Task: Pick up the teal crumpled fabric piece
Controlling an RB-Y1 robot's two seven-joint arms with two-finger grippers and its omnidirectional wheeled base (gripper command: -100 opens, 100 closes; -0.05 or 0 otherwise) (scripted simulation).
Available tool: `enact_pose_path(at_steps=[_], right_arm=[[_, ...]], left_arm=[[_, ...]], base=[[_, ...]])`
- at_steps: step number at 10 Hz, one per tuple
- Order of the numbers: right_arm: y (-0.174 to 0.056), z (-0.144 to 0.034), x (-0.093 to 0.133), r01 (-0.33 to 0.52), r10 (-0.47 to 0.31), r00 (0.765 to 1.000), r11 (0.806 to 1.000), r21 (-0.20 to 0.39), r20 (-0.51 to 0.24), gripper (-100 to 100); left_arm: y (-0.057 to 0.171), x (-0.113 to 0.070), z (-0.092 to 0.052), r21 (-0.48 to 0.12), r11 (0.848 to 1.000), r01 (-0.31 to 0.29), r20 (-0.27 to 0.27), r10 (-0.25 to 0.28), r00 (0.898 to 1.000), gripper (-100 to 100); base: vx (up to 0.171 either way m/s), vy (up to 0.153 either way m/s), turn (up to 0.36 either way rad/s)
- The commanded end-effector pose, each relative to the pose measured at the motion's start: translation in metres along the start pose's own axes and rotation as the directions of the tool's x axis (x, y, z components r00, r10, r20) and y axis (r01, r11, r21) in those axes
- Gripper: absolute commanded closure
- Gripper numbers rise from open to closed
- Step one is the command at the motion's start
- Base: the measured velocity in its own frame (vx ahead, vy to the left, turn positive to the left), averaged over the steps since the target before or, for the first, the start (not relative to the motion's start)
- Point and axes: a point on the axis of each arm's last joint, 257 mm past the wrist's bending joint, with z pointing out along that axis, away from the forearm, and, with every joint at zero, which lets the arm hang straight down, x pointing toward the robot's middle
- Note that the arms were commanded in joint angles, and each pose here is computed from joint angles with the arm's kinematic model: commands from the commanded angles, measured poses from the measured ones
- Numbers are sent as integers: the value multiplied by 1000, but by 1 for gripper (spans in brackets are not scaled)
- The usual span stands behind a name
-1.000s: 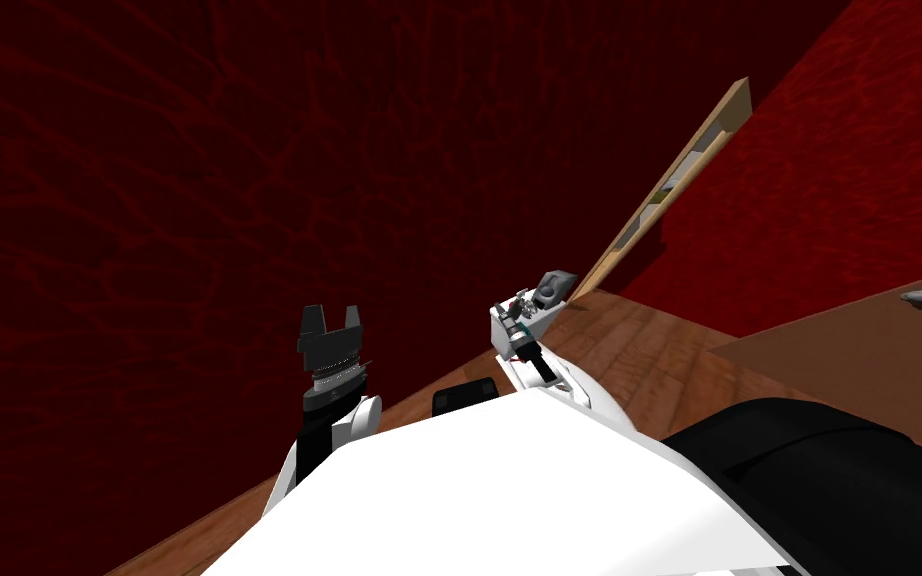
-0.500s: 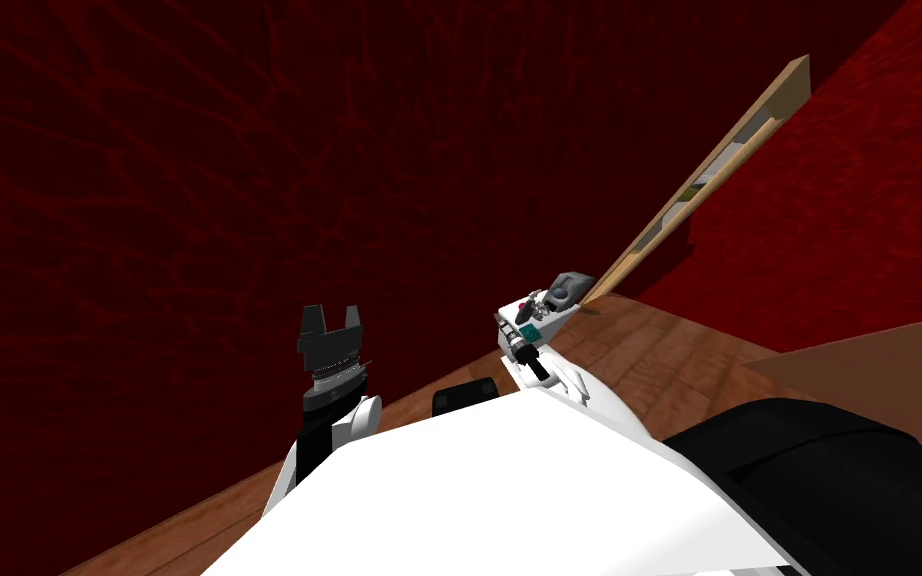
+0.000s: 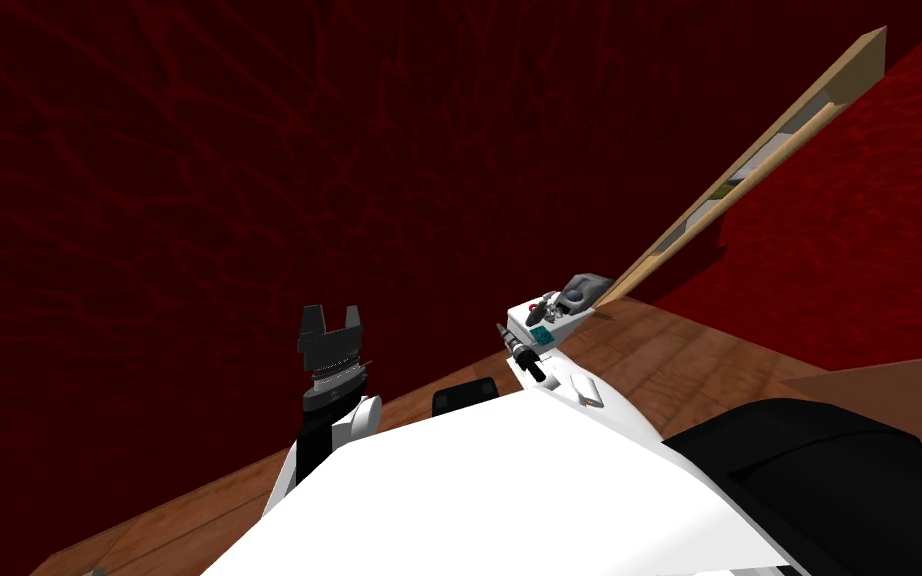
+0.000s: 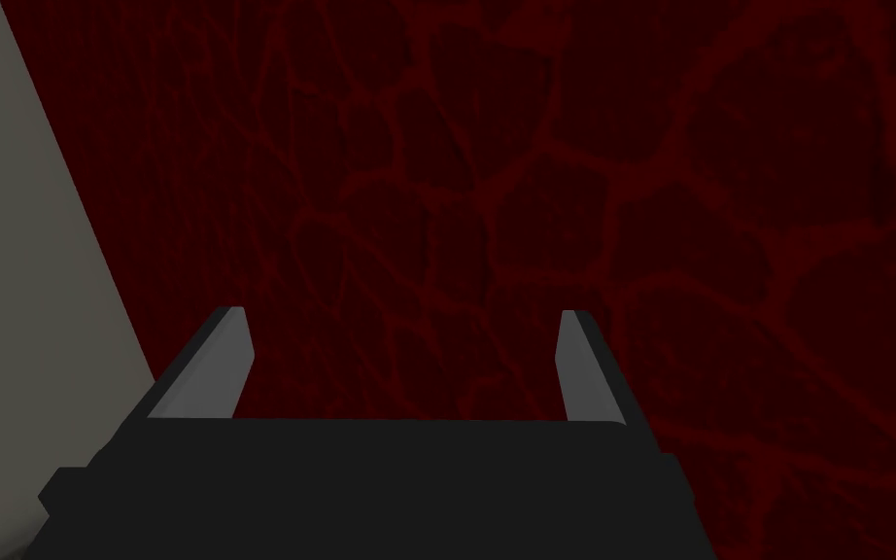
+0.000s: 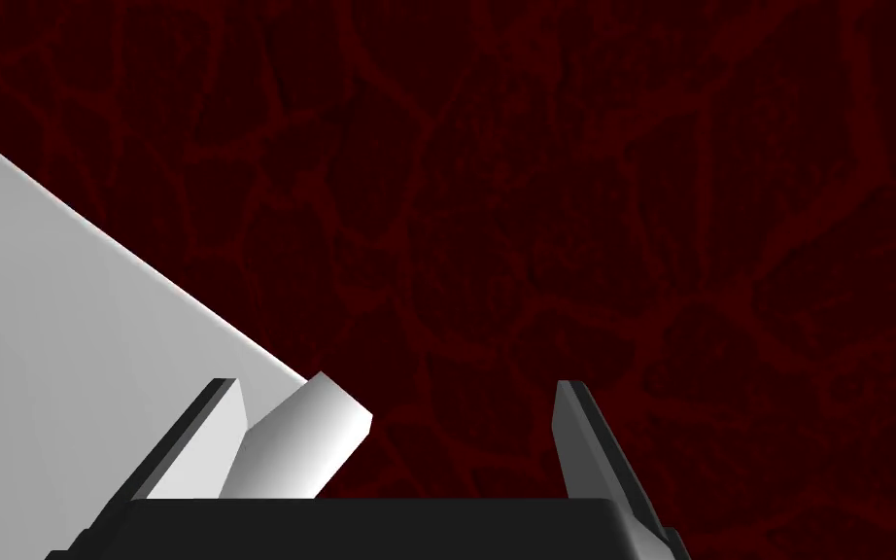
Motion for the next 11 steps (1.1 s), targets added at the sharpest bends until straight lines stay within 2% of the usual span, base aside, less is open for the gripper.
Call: enact_pose_path(at_steps=[1,4,5,6,7,8,9,10,11], right_arm=[[-33,-1,13,41,-39,999,995,89,-26,-100],[-84,-7,26,86,-73,995,975,207,-67,-100],[-108,-10,29,128,-108,990,957,262,-89,-100],[-126,-15,33,134,-107,989,944,303,-102,-100],[-148,-20,34,177,-142,982,921,348,-124,-100],[-163,-25,36,183,-141,981,905,384,-134,-100],[-164,-26,36,183,-141,981,903,390,-134,-100],[-190,-34,33,229,-177,972,865,447,-156,-100],[-202,-40,35,234,-175,970,850,471,-167,-100]], left_arm=[[0,0,0,0,1000,0,0,0,1000,0],[0,0,0,0,1000,0,0,0,1000,0],[0,0,0,0,1000,0,0,0,1000,0],[0,0,0,0,1000,0,0,0,1000,0],[0,0,0,0,1000,0,0,0,1000,0],[0,0,0,0,1000,0,0,0,1000,0],[0,0,0,0,1000,0,0,0,1000,0],[0,0,0,0,1000,0,0,0,1000,0],[0,0,0,0,1000,0,0,0,1000,0]], base=[[3,79,160],[11,69,86],[17,77,145],[15,63,61],[17,82,144],[14,71,62],[1,27,-22],[-1,48,121],[10,53,86]])
